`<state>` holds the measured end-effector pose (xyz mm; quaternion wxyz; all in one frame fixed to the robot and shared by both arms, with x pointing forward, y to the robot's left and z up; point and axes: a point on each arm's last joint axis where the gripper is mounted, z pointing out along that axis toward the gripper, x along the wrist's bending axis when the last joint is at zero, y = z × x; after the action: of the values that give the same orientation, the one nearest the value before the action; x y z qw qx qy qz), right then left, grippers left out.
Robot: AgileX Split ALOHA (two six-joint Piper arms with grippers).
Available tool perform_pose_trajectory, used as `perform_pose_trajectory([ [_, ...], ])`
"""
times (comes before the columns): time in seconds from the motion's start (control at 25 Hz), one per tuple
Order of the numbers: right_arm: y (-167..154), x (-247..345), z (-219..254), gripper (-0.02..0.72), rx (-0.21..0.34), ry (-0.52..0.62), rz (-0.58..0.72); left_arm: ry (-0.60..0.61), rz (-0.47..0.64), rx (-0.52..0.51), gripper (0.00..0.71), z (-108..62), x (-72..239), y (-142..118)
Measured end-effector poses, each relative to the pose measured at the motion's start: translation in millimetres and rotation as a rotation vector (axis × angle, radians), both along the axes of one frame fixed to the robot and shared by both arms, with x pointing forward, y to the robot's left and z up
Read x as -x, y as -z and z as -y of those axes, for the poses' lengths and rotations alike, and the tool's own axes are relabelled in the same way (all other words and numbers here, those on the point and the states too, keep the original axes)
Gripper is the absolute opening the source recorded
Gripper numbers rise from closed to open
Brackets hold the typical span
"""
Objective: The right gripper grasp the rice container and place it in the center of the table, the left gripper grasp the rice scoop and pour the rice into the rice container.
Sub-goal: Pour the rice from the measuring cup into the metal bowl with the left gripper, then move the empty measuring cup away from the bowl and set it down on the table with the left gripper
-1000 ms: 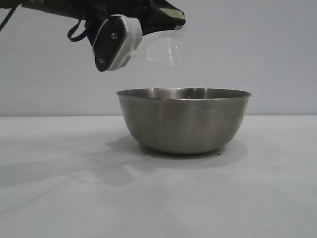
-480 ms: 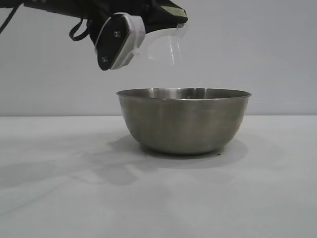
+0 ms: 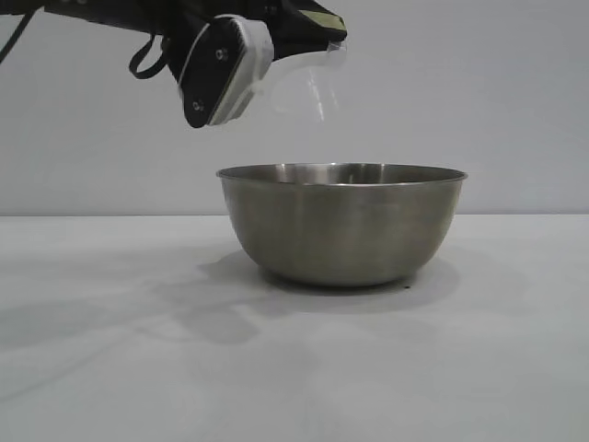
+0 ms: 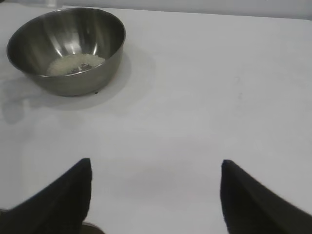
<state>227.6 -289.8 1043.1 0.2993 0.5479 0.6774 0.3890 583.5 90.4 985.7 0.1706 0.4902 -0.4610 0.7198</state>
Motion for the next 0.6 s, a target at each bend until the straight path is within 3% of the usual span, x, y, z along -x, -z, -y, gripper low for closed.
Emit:
perform_pose_trajectory([
  [0.16, 0.0, 0.0, 0.0, 0.481, 0.0, 0.0, 0.0, -0.051, -0.129, 0.242, 0.0, -5.6, -5.2, -10.7],
  [0.4, 0.0, 0.0, 0.0, 0.481, 0.0, 0.0, 0.0, -0.302, -0.318, 0.619, 0.0, -31.1, -24.3, -17.7],
  [0.6, 0.0, 0.0, 0.0, 0.481, 0.0, 0.0, 0.0, -0.495, -0.499, 1.052, 0.0, -60.0, -35.3, -15.8],
])
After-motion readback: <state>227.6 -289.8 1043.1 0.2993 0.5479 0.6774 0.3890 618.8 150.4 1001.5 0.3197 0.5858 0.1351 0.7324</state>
